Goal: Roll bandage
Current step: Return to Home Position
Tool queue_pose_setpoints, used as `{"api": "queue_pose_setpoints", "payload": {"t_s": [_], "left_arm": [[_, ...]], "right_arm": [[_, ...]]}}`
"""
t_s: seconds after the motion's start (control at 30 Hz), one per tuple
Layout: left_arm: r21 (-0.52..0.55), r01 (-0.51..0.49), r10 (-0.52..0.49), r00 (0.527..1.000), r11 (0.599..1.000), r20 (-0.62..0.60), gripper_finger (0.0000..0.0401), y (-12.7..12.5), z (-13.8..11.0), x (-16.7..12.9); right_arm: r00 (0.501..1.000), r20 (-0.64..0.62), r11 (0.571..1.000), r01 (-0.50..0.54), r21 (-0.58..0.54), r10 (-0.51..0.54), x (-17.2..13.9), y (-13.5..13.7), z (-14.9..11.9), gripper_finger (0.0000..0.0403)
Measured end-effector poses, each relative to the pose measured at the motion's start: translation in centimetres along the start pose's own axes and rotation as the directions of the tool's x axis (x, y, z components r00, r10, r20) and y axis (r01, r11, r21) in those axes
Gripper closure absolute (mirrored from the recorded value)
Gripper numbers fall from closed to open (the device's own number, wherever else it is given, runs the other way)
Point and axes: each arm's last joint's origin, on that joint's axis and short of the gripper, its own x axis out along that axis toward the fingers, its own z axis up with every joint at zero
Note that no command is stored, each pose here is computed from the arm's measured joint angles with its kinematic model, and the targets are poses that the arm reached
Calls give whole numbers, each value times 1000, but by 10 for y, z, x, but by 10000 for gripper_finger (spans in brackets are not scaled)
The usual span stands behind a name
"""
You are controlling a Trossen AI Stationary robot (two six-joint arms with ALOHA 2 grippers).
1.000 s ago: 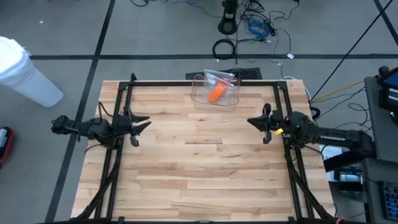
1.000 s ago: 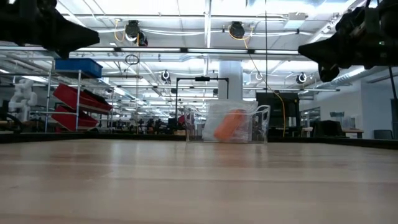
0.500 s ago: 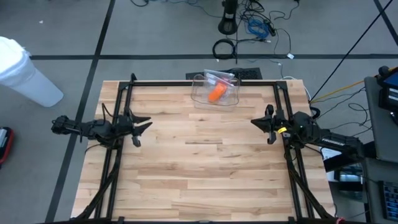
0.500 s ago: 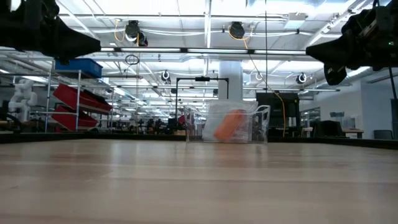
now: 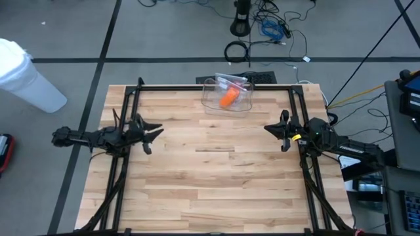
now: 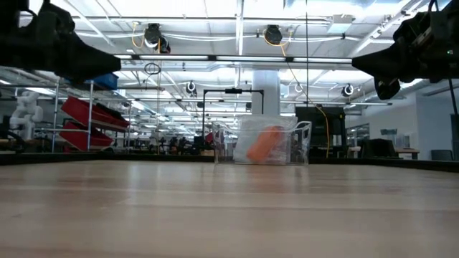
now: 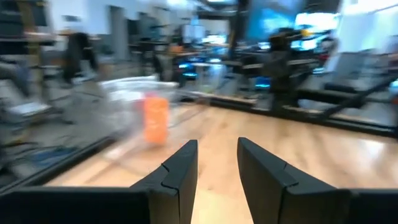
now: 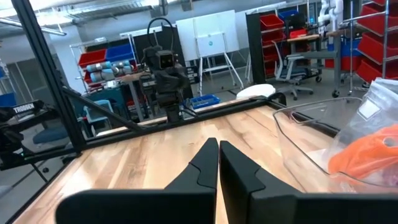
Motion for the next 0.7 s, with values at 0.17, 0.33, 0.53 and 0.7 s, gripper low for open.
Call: {"api": "queue_pose_setpoints", "payload": {"t_s": [0.17, 0.33, 0.53, 0.7], "left_arm": [[22, 159, -159, 987, 987, 32, 283, -4, 3, 0], [175, 405, -415, 910, 897, 22, 283, -12, 2, -2], [165, 358, -360, 933, 919, -17, 283, -8, -7, 1], [146, 410, -410, 911, 900, -31, 290, -8, -8, 1]], "right_arm": [[1000, -1, 1000, 0, -9, 0, 0, 0, 0, 403], [1000, -21, 1000, 5, 3, -5, 0, 0, -2, 403], [998, -56, 1000, 14, 13, -13, 0, -1, -5, 403], [996, -82, 1000, 16, -12, -17, 0, -2, -8, 403]]}}
